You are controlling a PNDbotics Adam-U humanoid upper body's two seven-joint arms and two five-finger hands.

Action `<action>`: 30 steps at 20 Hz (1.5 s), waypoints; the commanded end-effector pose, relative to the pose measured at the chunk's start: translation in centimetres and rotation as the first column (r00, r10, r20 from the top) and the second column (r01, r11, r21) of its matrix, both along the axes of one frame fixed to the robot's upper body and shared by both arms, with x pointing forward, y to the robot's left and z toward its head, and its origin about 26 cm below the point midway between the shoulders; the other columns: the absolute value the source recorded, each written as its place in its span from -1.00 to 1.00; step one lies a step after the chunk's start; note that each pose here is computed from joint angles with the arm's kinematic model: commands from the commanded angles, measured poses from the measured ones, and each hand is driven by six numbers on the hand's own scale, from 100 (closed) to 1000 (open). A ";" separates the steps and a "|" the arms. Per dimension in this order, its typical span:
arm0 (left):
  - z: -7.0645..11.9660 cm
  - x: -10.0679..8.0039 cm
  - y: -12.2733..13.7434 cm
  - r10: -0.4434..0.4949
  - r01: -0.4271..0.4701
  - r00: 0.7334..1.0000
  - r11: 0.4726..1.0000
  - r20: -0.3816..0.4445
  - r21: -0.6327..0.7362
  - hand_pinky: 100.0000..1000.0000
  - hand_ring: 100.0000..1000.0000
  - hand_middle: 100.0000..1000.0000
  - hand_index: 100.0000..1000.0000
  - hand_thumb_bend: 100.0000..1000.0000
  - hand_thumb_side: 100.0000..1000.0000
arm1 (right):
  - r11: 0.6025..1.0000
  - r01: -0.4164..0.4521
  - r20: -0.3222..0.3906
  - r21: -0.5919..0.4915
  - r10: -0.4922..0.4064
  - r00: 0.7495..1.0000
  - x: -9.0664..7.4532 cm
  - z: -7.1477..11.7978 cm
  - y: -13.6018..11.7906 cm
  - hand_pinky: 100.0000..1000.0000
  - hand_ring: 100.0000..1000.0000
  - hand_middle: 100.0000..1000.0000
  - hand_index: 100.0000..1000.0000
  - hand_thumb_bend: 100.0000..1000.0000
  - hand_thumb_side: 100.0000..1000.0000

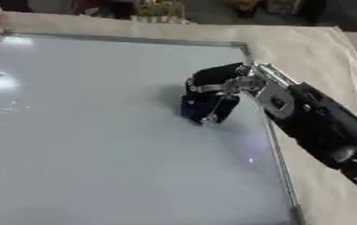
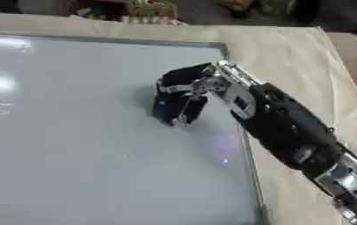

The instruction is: Wipe the whiteboard clean with a brush.

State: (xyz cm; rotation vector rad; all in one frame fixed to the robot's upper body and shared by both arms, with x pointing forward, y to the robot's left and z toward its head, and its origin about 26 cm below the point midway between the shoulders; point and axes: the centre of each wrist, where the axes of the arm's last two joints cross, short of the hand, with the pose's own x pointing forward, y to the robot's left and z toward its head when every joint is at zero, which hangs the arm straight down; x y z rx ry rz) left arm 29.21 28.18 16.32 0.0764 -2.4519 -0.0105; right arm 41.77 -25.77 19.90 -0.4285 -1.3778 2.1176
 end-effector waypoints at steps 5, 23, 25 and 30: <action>0.7 -0.1 0.1 -0.001 0.001 1.000 1.000 0.022 0.008 -0.38 -0.29 -0.25 -0.13 -1.00 0.79 | 0.994 -0.102 -0.073 -0.045 0.098 0.993 -0.8 0.3 1.3 -0.27 -0.35 -0.86 -0.45 -1.00 -1.00; 0.7 -0.1 0.0 -0.003 0.003 1.000 1.000 0.017 0.005 -0.38 -0.29 -0.25 -0.13 -1.00 0.80 | 0.980 -0.170 -0.065 0.107 0.177 0.982 -2.6 1.2 5.8 -0.27 -0.43 -0.89 -0.42 -1.00 -1.00; 0.7 -0.1 0.0 -0.004 0.004 1.000 1.000 0.016 0.006 -0.38 -0.29 -0.25 -0.13 -1.00 0.80 | 0.976 -0.180 -0.053 0.122 0.188 0.981 -2.7 1.3 6.6 -0.26 -0.43 -0.87 -0.40 -1.00 -1.00; 0.7 -0.1 0.0 -0.004 0.004 1.000 1.000 0.014 0.006 -0.38 -0.29 -0.25 -0.13 -1.00 0.80 | 0.968 -0.209 -0.012 0.142 0.212 0.977 -3.1 1.3 8.3 -0.24 -0.42 -0.84 -0.36 -1.00 -1.00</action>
